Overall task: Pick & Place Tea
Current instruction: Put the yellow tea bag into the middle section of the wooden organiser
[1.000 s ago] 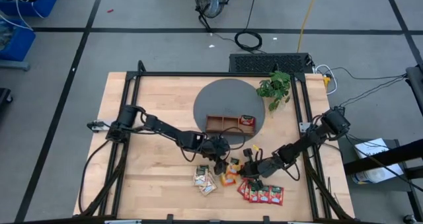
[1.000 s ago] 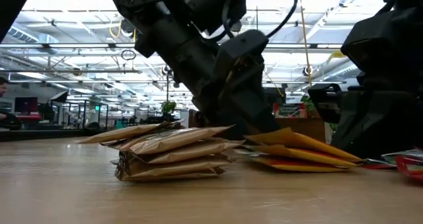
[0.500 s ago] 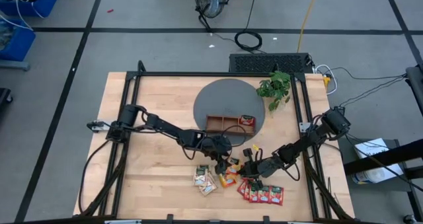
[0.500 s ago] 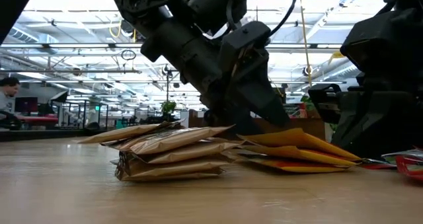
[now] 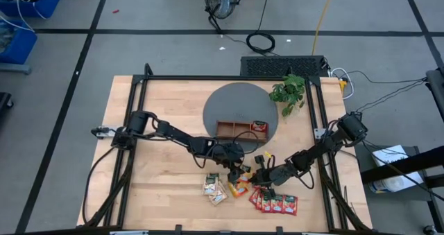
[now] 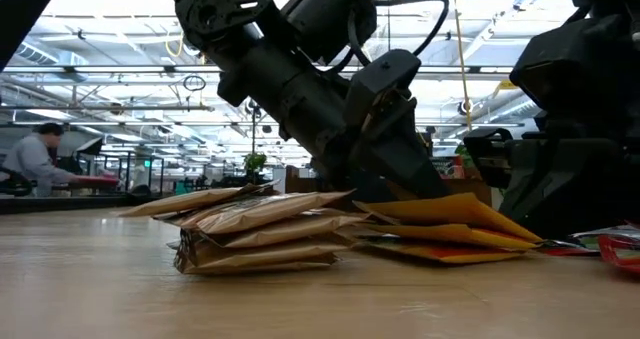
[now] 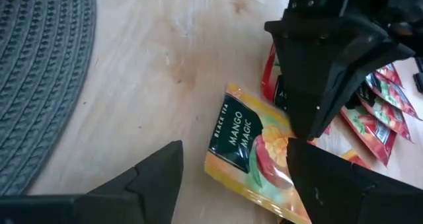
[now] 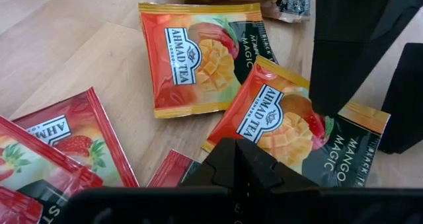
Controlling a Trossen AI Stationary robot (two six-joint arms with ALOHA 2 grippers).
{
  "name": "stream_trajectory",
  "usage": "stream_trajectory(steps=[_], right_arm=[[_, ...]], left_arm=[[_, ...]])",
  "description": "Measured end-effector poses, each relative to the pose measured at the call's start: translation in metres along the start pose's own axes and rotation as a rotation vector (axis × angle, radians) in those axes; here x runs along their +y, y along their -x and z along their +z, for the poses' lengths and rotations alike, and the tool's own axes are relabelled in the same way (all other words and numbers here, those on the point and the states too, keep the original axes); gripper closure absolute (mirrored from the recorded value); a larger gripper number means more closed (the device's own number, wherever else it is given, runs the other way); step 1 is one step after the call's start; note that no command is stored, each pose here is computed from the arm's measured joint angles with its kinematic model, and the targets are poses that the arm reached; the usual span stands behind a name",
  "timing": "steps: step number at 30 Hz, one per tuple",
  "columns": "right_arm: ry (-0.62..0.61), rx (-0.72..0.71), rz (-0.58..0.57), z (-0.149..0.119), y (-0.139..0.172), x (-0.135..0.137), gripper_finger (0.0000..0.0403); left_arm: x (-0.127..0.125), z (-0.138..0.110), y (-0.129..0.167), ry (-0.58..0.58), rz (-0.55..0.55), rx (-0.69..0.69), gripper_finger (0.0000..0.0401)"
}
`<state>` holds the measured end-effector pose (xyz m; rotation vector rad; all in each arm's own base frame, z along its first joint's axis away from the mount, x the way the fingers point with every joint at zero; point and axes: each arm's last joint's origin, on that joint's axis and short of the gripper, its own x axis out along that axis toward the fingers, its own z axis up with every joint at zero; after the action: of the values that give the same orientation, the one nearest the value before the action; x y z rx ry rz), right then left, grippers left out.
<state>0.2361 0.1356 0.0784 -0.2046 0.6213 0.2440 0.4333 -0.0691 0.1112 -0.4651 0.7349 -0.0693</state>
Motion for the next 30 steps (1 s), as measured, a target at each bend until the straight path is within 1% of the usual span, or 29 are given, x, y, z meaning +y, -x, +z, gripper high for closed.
stream_trajectory(steps=[3,5,8,13,14,19,22,25,27,30], right_arm=[[0.001,0.000,0.000,0.000,0.000,0.000,0.0403],[0.002,0.000,-0.003,0.000,0.000,0.000,0.0403],[0.002,0.000,-0.005,0.000,0.000,0.000,0.0403],[0.003,0.001,-0.012,0.000,0.000,0.000,0.0403],[0.003,0.000,-0.012,0.000,0.000,0.000,0.0403],[0.020,-0.018,-0.019,0.001,0.000,-0.001,0.0403],[0.020,-0.050,-0.061,0.006,0.003,-0.002,0.0403],[0.048,-0.118,-0.091,0.020,0.012,-0.004,0.0403],[0.060,-0.168,-0.094,0.031,0.021,-0.004,0.0403],[0.037,-0.254,-0.120,0.047,0.038,-0.004,0.0403]], left_arm=[[-0.001,0.000,0.000,-0.026,0.000,-0.003,0.0156],[-0.002,-0.002,-0.001,-0.042,-0.002,0.001,0.0188],[-0.003,-0.002,-0.001,-0.055,-0.005,-0.001,0.0250],[-0.003,-0.002,-0.001,-0.095,-0.006,-0.003,0.0370],[-0.003,-0.002,-0.001,-0.101,-0.007,-0.003,0.0385],[-0.004,0.000,0.001,-0.151,-0.021,-0.002,0.0394],[-0.008,0.005,0.007,-0.183,-0.030,-0.022,0.0396],[-0.017,0.014,0.018,-0.246,-0.020,-0.064,0.0396],[-0.024,0.019,0.030,-0.298,0.006,-0.073,0.0397],[-0.031,0.031,0.048,-0.351,0.049,-0.113,0.0396]])
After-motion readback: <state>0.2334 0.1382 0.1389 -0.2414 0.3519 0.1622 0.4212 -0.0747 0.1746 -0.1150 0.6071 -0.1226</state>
